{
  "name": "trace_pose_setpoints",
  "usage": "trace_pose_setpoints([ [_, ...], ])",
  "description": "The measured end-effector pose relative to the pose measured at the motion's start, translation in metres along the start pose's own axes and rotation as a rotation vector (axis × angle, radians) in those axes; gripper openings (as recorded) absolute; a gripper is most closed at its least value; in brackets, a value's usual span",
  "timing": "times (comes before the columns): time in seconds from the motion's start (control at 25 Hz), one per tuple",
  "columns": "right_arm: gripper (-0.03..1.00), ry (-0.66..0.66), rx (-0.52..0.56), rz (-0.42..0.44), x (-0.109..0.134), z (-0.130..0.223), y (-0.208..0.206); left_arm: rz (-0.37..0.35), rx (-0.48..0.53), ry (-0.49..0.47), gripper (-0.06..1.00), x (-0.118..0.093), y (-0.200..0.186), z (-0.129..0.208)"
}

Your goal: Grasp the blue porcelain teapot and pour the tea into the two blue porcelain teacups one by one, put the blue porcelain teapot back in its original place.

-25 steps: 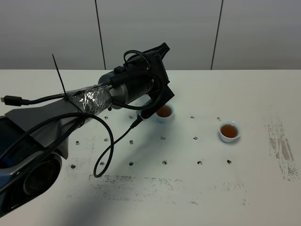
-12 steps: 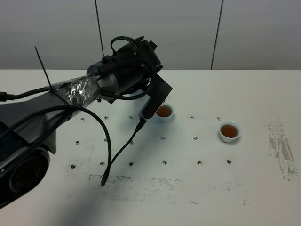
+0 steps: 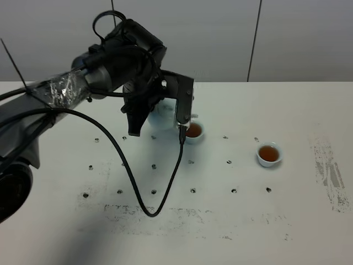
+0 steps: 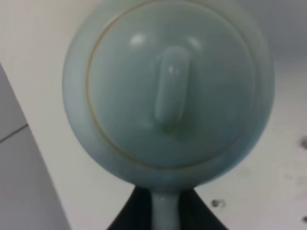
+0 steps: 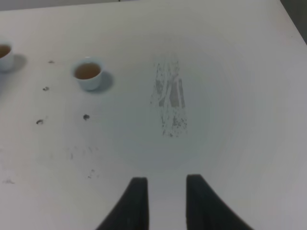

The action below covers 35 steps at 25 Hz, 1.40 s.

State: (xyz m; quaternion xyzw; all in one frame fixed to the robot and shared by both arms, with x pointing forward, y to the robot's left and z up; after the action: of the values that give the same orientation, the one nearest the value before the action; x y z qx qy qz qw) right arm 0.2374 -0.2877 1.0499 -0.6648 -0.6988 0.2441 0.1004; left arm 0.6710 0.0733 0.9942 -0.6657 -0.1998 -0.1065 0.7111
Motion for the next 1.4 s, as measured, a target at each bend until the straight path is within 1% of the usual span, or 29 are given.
trace_pose_setpoints([
  [0.16, 0.21, 0.000, 0.000, 0.000, 0.000, 0.000, 0.000, 0.034, -0.078, -0.277, 0.12, 0.009, -0.023, 0.012],
  [0.24, 0.21, 0.000, 0.000, 0.000, 0.000, 0.000, 0.000, 0.057, -0.094, -0.410, 0.12, 0.008, -0.027, 0.017],
  [0.36, 0.21, 0.000, 0.000, 0.000, 0.000, 0.000, 0.000, 0.109, -0.107, -0.541, 0.12, 0.001, -0.023, 0.028],
  [0.6, 0.21, 0.000, 0.000, 0.000, 0.000, 0.000, 0.000, 0.224, -0.132, -0.696, 0.12, -0.020, -0.001, 0.048],
  [0.72, 0.21, 0.000, 0.000, 0.000, 0.000, 0.000, 0.000, 0.258, -0.151, -0.771, 0.12, -0.028, 0.012, 0.050],
  [0.92, 0.21, 0.000, 0.000, 0.000, 0.000, 0.000, 0.000, 0.251, -0.169, -0.850, 0.12, -0.028, 0.022, 0.050],
  [1.08, 0.21, 0.000, 0.000, 0.000, 0.000, 0.000, 0.000, 0.254, -0.163, -0.877, 0.12, -0.029, 0.035, 0.048],
  [1.28, 0.21, 0.000, 0.000, 0.000, 0.000, 0.000, 0.000, 0.270, -0.145, -0.938, 0.12, -0.033, 0.051, 0.046],
  [1.4, 0.21, 0.000, 0.000, 0.000, 0.000, 0.000, 0.000, 0.282, -0.131, -0.953, 0.12, -0.036, 0.061, 0.046],
])
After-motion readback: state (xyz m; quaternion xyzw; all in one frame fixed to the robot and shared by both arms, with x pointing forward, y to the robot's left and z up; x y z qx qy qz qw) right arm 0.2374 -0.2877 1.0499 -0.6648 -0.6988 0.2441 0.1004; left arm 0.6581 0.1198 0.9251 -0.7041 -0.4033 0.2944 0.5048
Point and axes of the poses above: a point on each arm's last joint axis where the gripper is mounted, y pointing out along that axis toward the gripper, x along the wrist's bending axis when the last joint is at zero, z = x × y, the point moved 1 cm from there along y, pointing out along that axis toward the gripper, and after that the axes turned 14 degrees about -y, right-handed, at the moved point
